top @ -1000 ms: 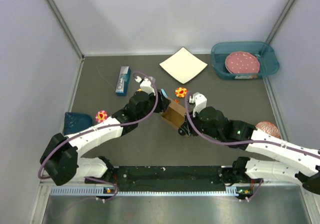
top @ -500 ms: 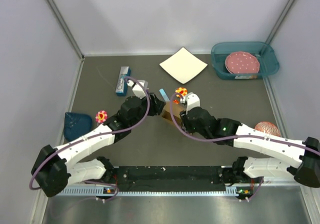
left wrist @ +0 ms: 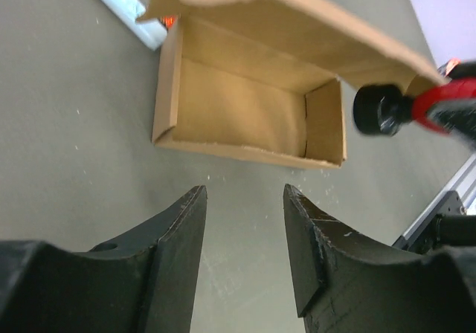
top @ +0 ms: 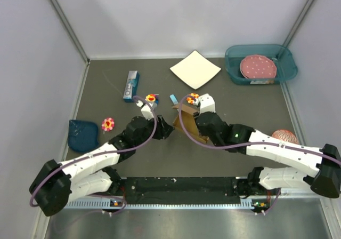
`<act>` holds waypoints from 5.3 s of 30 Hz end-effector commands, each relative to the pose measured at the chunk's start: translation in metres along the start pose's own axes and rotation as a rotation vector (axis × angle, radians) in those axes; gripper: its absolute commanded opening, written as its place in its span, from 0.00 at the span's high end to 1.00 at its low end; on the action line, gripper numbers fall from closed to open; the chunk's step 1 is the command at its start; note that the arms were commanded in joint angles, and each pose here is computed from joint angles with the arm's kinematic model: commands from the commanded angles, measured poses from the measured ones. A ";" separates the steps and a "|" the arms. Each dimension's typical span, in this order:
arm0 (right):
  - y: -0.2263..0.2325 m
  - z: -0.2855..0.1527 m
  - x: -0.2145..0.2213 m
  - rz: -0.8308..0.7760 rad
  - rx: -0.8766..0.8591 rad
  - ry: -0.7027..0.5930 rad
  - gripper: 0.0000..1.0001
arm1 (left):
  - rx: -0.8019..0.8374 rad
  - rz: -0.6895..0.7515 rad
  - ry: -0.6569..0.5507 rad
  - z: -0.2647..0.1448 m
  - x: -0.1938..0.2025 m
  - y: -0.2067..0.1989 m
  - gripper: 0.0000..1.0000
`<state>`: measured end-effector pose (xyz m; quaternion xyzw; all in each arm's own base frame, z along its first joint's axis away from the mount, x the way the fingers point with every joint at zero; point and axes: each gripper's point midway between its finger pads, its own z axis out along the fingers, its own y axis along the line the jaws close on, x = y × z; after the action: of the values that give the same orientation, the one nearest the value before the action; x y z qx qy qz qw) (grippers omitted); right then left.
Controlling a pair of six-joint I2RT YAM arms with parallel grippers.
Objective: Fold the paper box
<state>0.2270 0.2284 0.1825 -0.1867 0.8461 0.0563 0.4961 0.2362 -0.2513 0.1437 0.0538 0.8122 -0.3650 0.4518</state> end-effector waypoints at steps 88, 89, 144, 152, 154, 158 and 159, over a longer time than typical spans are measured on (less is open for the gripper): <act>-0.057 -0.002 0.038 0.127 0.098 0.161 0.34 | -0.060 0.274 -0.306 0.030 -0.052 0.015 0.27; -0.058 0.002 0.037 0.126 0.111 0.158 0.34 | -0.056 0.276 -0.304 0.032 -0.050 0.015 0.27; -0.069 0.035 0.040 0.173 0.252 0.123 1.00 | -0.171 0.339 -0.404 0.032 -0.074 0.024 0.28; -0.067 0.034 0.038 0.148 0.224 0.122 1.00 | -0.084 0.462 -0.368 0.038 -0.062 0.017 0.28; -0.066 0.034 0.037 0.142 0.218 0.120 1.00 | -0.060 0.483 -0.366 0.040 -0.061 0.017 0.28; -0.065 0.033 0.036 0.136 0.208 0.121 1.00 | -0.026 0.496 -0.350 0.046 -0.054 0.019 0.29; -0.065 0.033 0.036 0.135 0.206 0.121 1.00 | -0.021 0.496 -0.346 0.047 -0.053 0.019 0.29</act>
<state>0.2591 0.1659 0.1308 -0.0825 0.8934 -0.0268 0.4409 0.3071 -0.2471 0.1496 0.1603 0.7166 -0.2181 0.6428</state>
